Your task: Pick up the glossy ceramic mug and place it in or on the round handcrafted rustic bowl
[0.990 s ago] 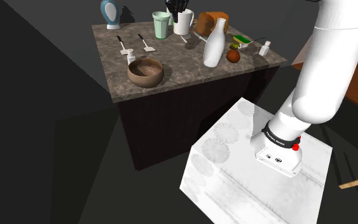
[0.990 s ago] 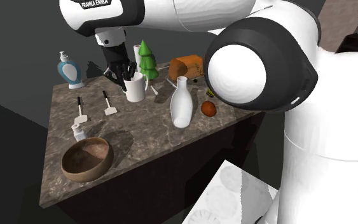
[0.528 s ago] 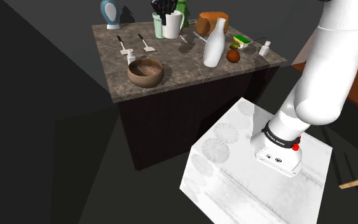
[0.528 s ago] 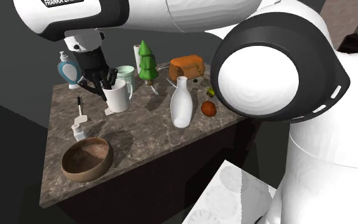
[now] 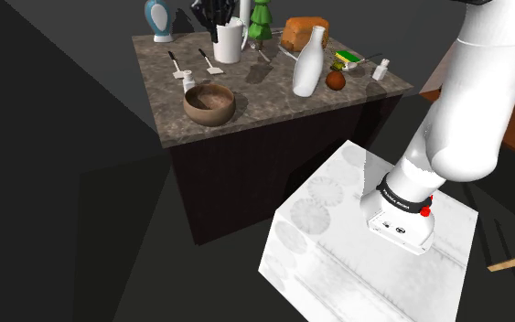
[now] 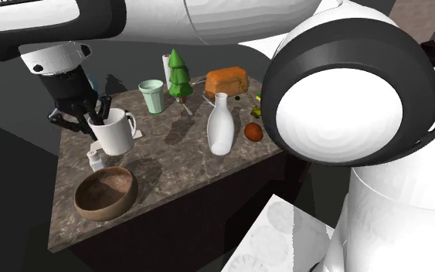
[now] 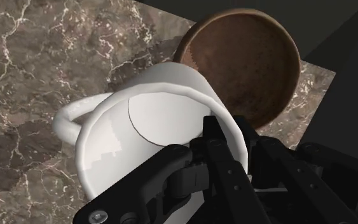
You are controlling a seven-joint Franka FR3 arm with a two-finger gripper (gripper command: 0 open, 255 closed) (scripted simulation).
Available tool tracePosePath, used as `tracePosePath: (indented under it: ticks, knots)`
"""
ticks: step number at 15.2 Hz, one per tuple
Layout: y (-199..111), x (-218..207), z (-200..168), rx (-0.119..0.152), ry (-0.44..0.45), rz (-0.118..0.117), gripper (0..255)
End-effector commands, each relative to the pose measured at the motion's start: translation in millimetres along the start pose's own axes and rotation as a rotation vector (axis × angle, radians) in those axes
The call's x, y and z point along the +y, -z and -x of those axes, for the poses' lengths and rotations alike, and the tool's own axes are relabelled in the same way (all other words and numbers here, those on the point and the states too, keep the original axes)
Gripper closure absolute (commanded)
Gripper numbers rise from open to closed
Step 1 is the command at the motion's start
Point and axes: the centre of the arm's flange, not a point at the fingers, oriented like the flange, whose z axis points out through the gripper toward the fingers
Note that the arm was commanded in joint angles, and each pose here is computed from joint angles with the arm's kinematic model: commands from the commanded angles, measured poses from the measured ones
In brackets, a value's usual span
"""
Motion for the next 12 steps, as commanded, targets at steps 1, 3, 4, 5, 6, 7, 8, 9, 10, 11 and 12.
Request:
tracePosePath:
  ticks: [1, 3, 4, 5, 6, 7, 8, 9, 10, 11, 12]
  knots:
    - [3, -28, 6, 0.001, -0.001, 0.0, 255]
    - [6, -53, 12, 0.001, -0.001, 0.0, 255]
    - [7, -66, 15, 0.001, -0.001, 0.0, 255]
    - [2, -67, 15, 0.001, -0.001, 0.0, 255]
    - [-3, -67, 15, 0.001, -0.001, 0.0, 255]
    - [-9, -67, 15, 0.001, -0.001, 0.0, 255]
    - [-14, -67, 14, 0.001, -0.001, 0.0, 255]
    - [-19, -68, 14, 0.001, -0.001, 0.0, 255]
    - [-24, -68, 14, 0.001, -0.001, 0.0, 255]
    - [-30, -68, 13, 0.001, -0.001, 0.0, 255]
    - [-35, -68, 13, 0.001, -0.001, 0.0, 255]
